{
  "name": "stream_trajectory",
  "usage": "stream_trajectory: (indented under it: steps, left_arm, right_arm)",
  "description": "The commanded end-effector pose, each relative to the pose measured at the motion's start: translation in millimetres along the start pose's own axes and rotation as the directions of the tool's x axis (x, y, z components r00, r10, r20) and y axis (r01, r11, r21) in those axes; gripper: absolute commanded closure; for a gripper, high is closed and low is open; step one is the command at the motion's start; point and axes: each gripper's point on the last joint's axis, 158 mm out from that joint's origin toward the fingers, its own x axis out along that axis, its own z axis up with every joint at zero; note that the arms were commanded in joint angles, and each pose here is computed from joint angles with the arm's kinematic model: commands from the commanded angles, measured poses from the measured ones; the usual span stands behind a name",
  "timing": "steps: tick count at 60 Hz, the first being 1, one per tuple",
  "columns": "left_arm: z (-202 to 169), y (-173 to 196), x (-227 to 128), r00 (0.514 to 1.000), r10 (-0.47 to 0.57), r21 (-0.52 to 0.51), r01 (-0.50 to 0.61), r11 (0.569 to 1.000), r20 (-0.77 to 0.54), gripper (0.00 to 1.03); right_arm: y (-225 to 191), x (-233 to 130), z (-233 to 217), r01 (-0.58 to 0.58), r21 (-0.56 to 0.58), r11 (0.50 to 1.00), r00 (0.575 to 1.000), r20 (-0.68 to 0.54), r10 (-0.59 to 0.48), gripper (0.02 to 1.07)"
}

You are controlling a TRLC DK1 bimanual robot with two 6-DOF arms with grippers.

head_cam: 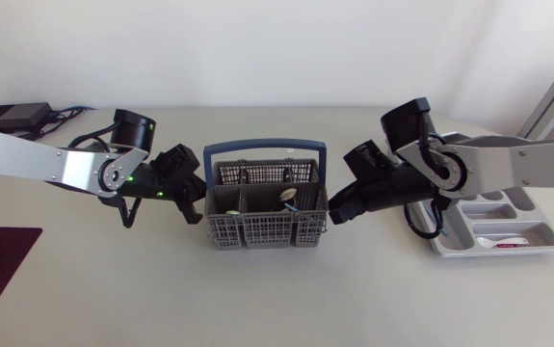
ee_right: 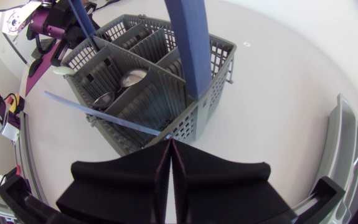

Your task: Sort the cutlery from the basket into the organizer compartments.

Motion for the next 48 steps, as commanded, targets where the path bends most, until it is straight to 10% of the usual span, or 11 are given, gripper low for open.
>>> stream_trajectory:
  steps: [1,48]
  left_arm:
    - [15,1,1,0.999,-0.019,0.010,0.018,1.000,0.048,1.00]
    - [-18,39,-35,0.996,0.085,-0.037,-0.084,0.996,0.022,0.93]
  right_arm:
    - [20,6,18,-0.046,-0.021,0.999,0.998,0.040,0.047,1.01]
    - [-8,-28,1,0.134,-0.007,0.991,0.989,0.059,-0.134,1.01]
